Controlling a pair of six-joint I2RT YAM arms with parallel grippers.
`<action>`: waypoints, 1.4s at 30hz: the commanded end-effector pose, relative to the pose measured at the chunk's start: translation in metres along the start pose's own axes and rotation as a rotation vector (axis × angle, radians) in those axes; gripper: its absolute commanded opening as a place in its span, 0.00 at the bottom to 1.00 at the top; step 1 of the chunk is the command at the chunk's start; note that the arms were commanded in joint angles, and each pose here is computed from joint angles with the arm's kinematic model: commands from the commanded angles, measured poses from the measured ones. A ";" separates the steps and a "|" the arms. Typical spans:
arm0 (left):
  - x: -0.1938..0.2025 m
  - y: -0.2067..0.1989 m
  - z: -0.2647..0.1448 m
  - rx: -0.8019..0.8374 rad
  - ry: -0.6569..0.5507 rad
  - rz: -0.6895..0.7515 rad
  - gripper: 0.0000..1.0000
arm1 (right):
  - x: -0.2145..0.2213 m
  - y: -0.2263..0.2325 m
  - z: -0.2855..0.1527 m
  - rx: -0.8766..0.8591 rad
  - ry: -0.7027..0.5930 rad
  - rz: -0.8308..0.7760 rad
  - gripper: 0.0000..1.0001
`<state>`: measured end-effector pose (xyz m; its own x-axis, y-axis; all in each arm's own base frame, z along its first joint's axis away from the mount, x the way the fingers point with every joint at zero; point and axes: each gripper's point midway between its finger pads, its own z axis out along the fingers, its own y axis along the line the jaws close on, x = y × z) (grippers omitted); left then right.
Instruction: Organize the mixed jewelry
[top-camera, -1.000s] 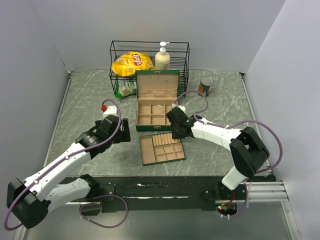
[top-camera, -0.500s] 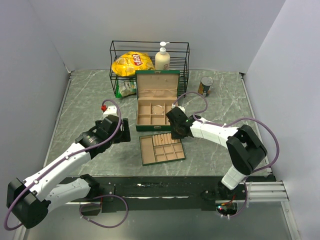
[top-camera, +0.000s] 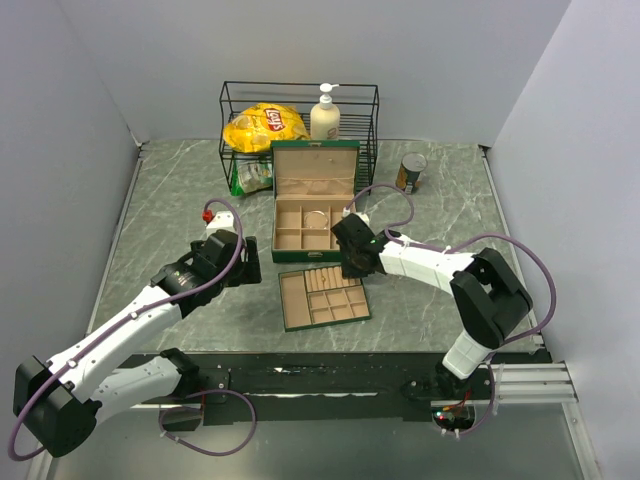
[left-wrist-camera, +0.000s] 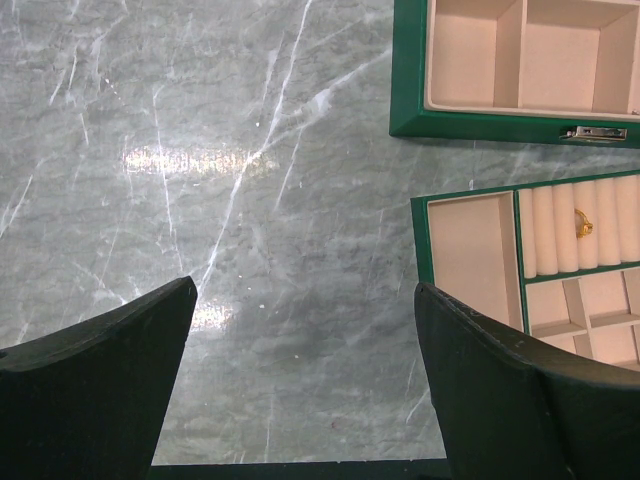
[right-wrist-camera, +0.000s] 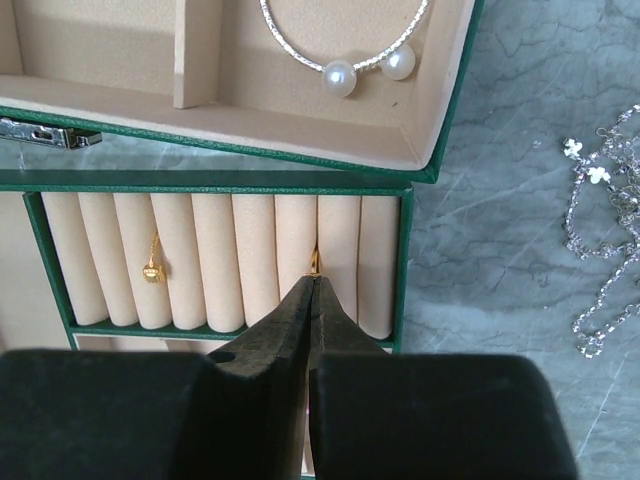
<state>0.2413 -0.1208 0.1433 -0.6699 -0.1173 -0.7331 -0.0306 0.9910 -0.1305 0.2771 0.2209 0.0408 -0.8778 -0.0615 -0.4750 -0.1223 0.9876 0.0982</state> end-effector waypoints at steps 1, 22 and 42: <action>-0.014 -0.008 -0.004 0.032 -0.039 -0.010 0.96 | -0.015 -0.004 -0.016 -0.003 -0.066 0.003 0.08; -0.018 -0.008 -0.009 0.044 -0.058 -0.024 0.96 | 0.013 -0.025 -0.033 -0.288 -0.064 0.206 0.70; -0.035 0.008 -0.027 0.006 -0.156 -0.096 0.96 | 0.042 0.069 -0.025 -0.490 0.085 0.271 0.71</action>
<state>0.2398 -0.1154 0.1657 -0.6071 -0.1676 -0.7768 -0.0400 0.9827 -0.1807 0.2124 0.2466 0.0316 -0.9432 0.1490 -0.2969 -0.0502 0.8195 0.5708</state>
